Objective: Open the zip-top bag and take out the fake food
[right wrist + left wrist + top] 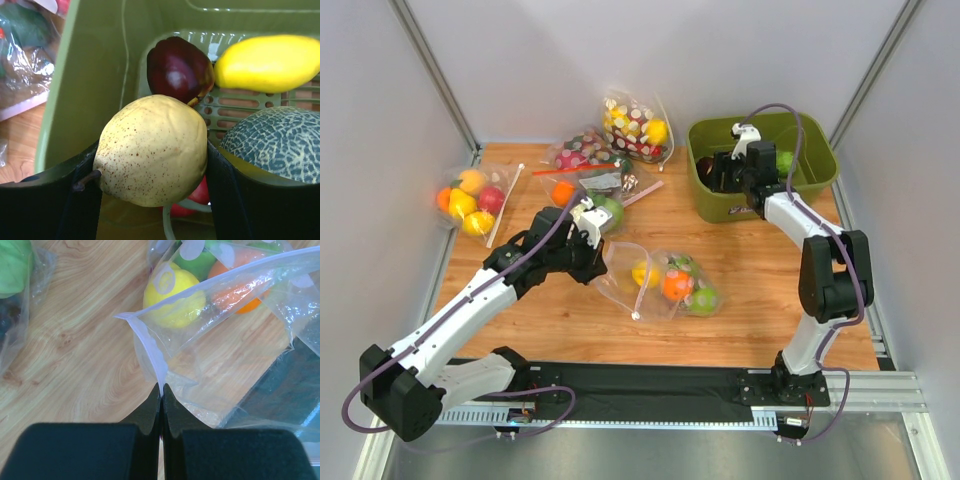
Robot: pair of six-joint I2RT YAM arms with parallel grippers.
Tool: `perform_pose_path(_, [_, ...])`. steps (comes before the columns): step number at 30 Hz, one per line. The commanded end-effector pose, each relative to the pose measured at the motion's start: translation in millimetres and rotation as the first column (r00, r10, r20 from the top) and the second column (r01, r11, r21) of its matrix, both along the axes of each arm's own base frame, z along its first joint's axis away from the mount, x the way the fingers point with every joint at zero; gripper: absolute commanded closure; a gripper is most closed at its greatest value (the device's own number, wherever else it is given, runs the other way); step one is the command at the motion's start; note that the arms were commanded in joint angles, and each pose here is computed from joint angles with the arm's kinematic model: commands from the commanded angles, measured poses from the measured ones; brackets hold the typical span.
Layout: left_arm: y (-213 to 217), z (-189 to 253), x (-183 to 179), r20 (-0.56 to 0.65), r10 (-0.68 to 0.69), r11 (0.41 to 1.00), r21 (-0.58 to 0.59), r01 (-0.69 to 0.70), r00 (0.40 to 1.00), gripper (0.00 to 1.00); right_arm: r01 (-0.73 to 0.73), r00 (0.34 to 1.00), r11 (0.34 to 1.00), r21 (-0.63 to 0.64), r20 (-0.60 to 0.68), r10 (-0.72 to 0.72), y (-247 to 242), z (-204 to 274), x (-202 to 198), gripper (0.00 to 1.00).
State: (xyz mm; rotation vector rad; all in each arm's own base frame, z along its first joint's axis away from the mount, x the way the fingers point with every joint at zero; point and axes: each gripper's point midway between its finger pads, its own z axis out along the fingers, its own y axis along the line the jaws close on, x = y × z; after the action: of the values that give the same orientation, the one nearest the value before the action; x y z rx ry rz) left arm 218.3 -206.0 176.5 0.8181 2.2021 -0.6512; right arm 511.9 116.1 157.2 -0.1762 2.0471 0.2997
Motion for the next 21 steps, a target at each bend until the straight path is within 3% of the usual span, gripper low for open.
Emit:
perform_pose_path(1, [0,8,2,0.033,-0.018,1.000,-0.003,0.018,0.999,1.00,-0.036,0.998,0.998,-0.049,-0.055,0.033,3,-18,-18,0.70])
perform_pose_path(9, [1,8,2,0.034,-0.016,1.000,0.001,0.016,0.999,1.00,-0.073,0.995,0.996,-0.043,-0.072,0.070,11,-13,-49,0.68])
perform_pose_path(12, [0,8,2,0.033,-0.017,1.000,-0.002,0.017,0.999,1.00,-0.110,0.992,0.992,-0.065,-0.064,0.105,15,-3,-56,0.37])
perform_pose_path(13, [0,10,2,0.039,-0.018,1.000,-0.007,0.018,0.999,1.00,-0.116,0.992,0.991,-0.065,-0.067,0.111,17,-1,-58,0.14])
perform_pose_path(14, [-1,12,2,0.043,-0.022,1.000,-0.011,0.022,0.999,1.00,-0.117,0.992,0.991,-0.064,-0.050,0.114,18,8,-59,0.00])
perform_pose_path(21, [-9,30,11,0.071,-0.033,0.999,-0.038,0.036,0.997,1.00,-0.062,0.992,0.994,-0.086,0.102,0.070,5,84,-69,0.00])
